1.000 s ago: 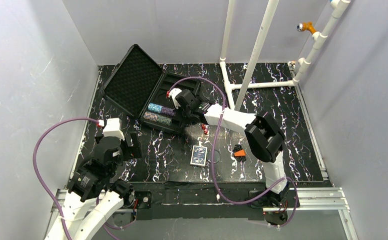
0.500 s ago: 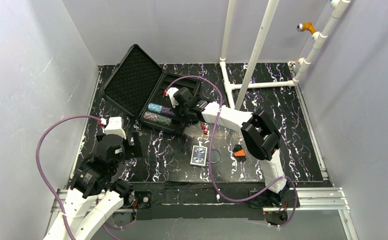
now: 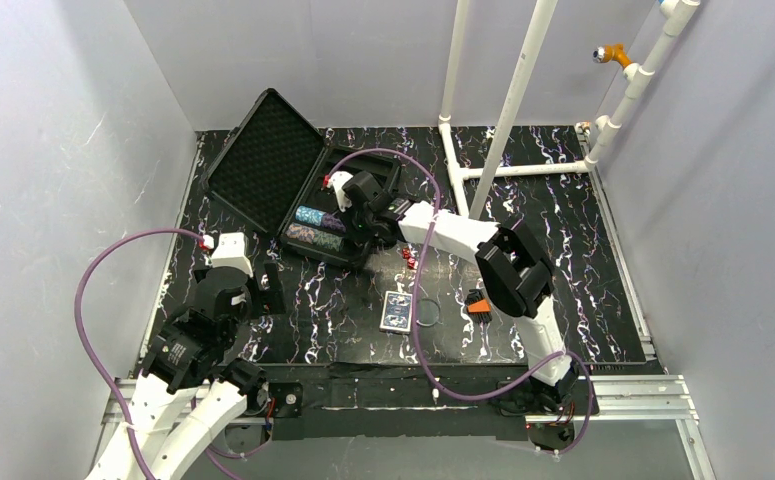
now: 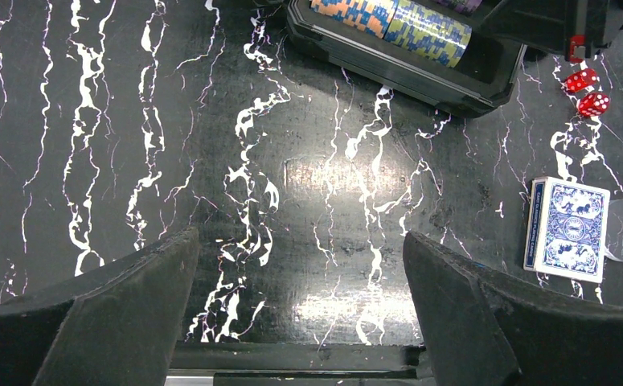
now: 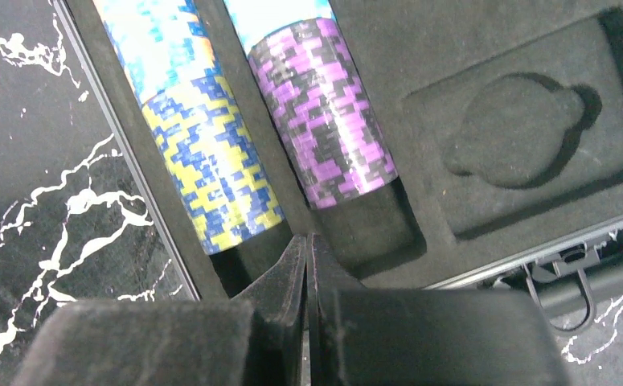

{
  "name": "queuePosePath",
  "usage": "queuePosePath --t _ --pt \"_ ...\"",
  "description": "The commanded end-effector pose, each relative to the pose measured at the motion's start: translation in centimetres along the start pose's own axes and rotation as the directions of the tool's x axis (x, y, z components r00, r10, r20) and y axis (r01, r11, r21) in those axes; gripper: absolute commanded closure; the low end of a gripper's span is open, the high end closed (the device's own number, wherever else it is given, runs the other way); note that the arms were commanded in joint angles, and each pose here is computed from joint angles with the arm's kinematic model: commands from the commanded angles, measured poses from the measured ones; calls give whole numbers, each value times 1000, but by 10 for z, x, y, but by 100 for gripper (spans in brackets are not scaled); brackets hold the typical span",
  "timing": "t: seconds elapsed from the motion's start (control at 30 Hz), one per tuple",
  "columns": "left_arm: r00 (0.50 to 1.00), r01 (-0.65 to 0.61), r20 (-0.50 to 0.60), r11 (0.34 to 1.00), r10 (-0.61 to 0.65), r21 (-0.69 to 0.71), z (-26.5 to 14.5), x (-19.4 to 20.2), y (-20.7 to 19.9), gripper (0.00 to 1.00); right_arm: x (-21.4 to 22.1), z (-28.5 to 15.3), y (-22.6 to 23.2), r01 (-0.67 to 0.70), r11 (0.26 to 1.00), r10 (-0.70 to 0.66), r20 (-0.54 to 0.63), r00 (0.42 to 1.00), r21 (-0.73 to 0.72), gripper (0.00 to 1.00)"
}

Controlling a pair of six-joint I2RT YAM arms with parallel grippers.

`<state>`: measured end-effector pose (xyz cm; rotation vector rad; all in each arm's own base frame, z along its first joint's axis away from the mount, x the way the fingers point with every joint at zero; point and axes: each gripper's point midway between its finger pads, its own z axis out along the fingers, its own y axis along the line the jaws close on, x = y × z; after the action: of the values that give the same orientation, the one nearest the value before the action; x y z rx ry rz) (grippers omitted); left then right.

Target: Pack up texas hold em set

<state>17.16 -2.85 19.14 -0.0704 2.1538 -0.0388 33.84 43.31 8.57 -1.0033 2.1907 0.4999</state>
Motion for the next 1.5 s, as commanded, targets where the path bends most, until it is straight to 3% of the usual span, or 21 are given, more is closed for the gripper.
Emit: queuePosePath --t 0.0,0.37,0.67,0.77,0.93,1.03,1.3,1.47 --pt "1000 -3 4 1000 3 -8 2 0 1 2 -31 9 6 -4 1000 5 89 996 -22 94" --pt "1000 -4 4 1000 4 -9 2 0 2 2 -56 26 4 11 1000 -10 123 992 -10 93" --pt "1000 -4 5 1000 4 -10 2 0 2 2 -67 1 7 24 999 -22 128 991 -20 81" --pt "1000 -4 2 1000 4 -11 2 0 2 2 -74 -17 5 19 1000 -18 147 989 -2 72" --pt "1000 -3 5 1000 3 -9 2 0 2 2 -83 -39 -19 -48 990 24 179 984 132 40" --pt "1000 -3 6 1000 3 -10 1 -1 2 2 -86 -46 -37 -108 974 64 213 975 198 28" --pt "1000 -3 6 1000 3 -8 1 0 2 2 -77 -47 -120 -399 867 316 288 904 299 28" --pt "1000 -1 8 1000 1 -5 1 0 2 2 -70 -29 -146 -458 843 387 274 880 281 28"
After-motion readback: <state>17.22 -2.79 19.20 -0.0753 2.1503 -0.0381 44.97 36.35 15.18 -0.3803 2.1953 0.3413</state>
